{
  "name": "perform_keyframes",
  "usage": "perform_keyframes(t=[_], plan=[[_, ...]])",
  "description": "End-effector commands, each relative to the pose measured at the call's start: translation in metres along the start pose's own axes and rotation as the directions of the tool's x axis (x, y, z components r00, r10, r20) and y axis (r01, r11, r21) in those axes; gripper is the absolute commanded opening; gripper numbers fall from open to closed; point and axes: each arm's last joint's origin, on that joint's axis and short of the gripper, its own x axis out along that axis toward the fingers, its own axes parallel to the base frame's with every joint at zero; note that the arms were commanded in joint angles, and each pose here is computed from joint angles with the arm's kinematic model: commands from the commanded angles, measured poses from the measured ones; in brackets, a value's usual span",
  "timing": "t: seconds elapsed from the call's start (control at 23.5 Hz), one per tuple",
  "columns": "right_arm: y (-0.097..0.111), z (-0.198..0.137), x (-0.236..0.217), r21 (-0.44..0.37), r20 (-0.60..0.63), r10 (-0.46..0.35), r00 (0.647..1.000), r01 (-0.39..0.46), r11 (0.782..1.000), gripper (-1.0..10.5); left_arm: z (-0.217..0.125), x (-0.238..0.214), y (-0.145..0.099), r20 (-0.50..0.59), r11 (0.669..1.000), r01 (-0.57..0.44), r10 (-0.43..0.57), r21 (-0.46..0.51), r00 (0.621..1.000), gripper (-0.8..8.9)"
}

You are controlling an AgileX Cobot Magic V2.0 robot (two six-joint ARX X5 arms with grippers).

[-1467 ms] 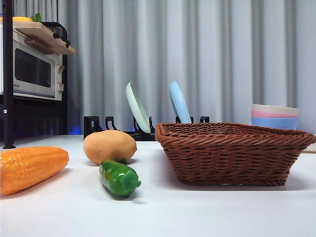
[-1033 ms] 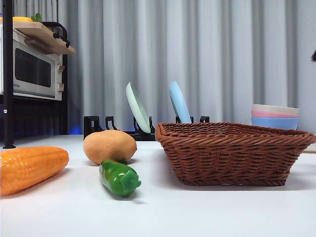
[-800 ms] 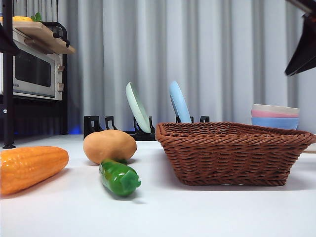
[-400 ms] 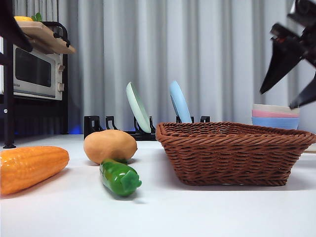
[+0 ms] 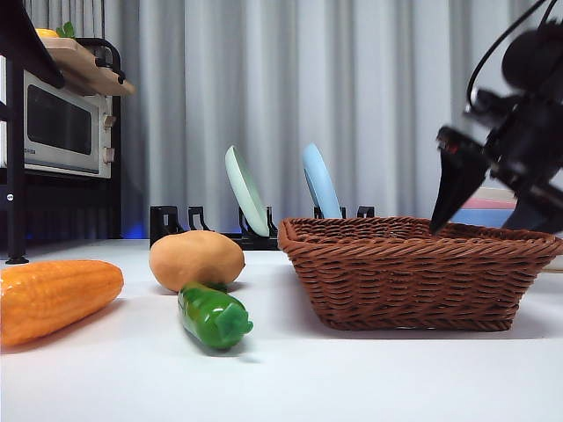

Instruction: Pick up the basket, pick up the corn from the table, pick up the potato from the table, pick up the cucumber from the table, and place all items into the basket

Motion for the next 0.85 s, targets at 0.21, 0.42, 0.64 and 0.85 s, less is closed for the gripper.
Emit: perform_keyframes(t=[0.21,0.42,0.64,0.85], plan=[[0.003,0.001,0.007,-0.009,-0.019,0.009,1.000,-0.010,1.000,-0.1,0.001,0.005,-0.002,-0.015,0.997,0.050,-0.049,0.063,0.999,4.30],[0.006,0.006,-0.019,0.004,0.059,-0.001,0.998,0.001,1.000,-0.1,0.030,0.031,-0.018,-0.222,0.961,0.153,-0.101,0.232,0.970,4.47],[0.012,0.008,-0.055,-0.011,0.157,-0.010,0.987,0.011,1.000,-0.1,0.054,0.091,-0.046,-0.420,0.864,0.243,-0.041,0.441,0.907,4.50],[0.010,0.004,-0.090,0.009,0.230,-0.039,0.972,0.038,0.999,-0.1,0.032,0.152,-0.070,-0.536,0.769,0.275,0.103,0.577,0.838,5.07]])
